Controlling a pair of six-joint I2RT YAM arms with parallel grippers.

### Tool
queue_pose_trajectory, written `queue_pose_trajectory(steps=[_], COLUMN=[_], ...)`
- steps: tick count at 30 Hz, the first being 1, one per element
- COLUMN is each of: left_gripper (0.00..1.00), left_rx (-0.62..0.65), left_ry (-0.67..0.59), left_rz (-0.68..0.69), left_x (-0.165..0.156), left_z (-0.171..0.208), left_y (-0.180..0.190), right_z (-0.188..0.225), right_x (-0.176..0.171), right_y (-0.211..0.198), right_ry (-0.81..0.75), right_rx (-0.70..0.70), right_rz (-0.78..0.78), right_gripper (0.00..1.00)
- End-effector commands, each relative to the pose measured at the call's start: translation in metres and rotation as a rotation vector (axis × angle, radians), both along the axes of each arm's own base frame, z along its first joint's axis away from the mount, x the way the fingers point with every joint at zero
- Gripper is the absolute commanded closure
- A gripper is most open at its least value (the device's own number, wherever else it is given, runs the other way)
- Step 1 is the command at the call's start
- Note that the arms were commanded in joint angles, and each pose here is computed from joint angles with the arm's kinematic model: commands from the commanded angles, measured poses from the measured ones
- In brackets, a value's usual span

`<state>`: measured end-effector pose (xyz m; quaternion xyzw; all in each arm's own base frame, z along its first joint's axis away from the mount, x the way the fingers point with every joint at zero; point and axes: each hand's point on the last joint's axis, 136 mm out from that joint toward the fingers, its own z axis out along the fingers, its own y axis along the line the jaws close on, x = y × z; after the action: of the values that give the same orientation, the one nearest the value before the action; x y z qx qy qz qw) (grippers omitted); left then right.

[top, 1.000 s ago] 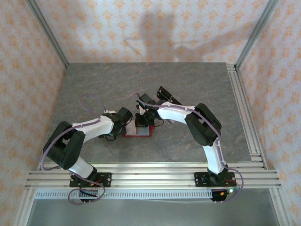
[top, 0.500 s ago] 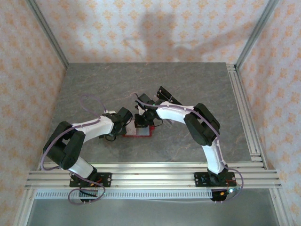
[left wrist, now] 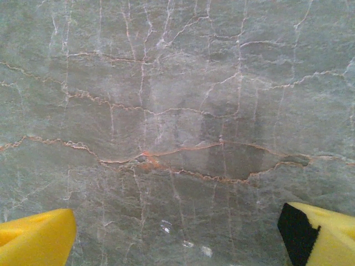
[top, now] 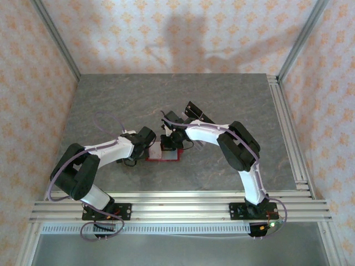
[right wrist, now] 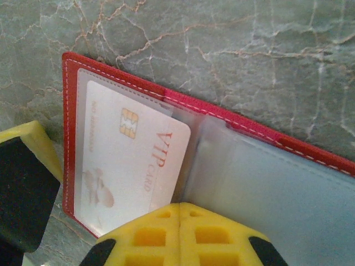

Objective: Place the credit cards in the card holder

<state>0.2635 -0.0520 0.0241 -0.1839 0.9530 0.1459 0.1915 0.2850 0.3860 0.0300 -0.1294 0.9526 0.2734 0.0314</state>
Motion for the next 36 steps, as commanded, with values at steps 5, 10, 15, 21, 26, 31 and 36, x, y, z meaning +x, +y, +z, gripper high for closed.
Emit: queue_pose_trajectory(steps=[5, 10, 15, 21, 26, 31, 36], left_gripper=[0.03, 0.03, 0.04, 0.04, 0.04, 0.03, 0.02], left_rx=[0.018, 0.010, 0.006, 0.002, -0.005, 0.001, 0.013], left_ry=[0.050, 0.053, 0.050, 0.050, 0.049, 0.018, -0.038], left_rz=[0.026, 0.023, 0.019, 0.017, 0.018, 0.019, 0.031], left_x=[-0.012, -0.012, -0.011, -0.012, -0.012, -0.006, 0.005], left_z=[-0.015, -0.018, -0.018, -0.019, -0.019, -0.001, 0.029], left_y=[0.007, 0.006, 0.005, 0.004, 0.003, 0.004, 0.012], right_z=[0.008, 0.007, 0.007, 0.008, 0.020, 0.050, 0.055], right_x=[0.002, -0.001, -0.002, -0.003, -0.002, 0.007, 0.003], right_y=[0.007, 0.014, 0.019, 0.028, 0.040, 0.031, 0.008], right_ry=[0.003, 0.014, 0.020, 0.032, 0.023, -0.061, -0.087], right_rx=[0.010, 0.007, 0.007, 0.016, 0.045, 0.062, 0.041], right_rz=[0.037, 0.061, 0.073, 0.095, 0.123, 0.085, 0.047], right_gripper=[1.00, 1.00, 1.00, 1.00, 1.00, 1.00, 1.00])
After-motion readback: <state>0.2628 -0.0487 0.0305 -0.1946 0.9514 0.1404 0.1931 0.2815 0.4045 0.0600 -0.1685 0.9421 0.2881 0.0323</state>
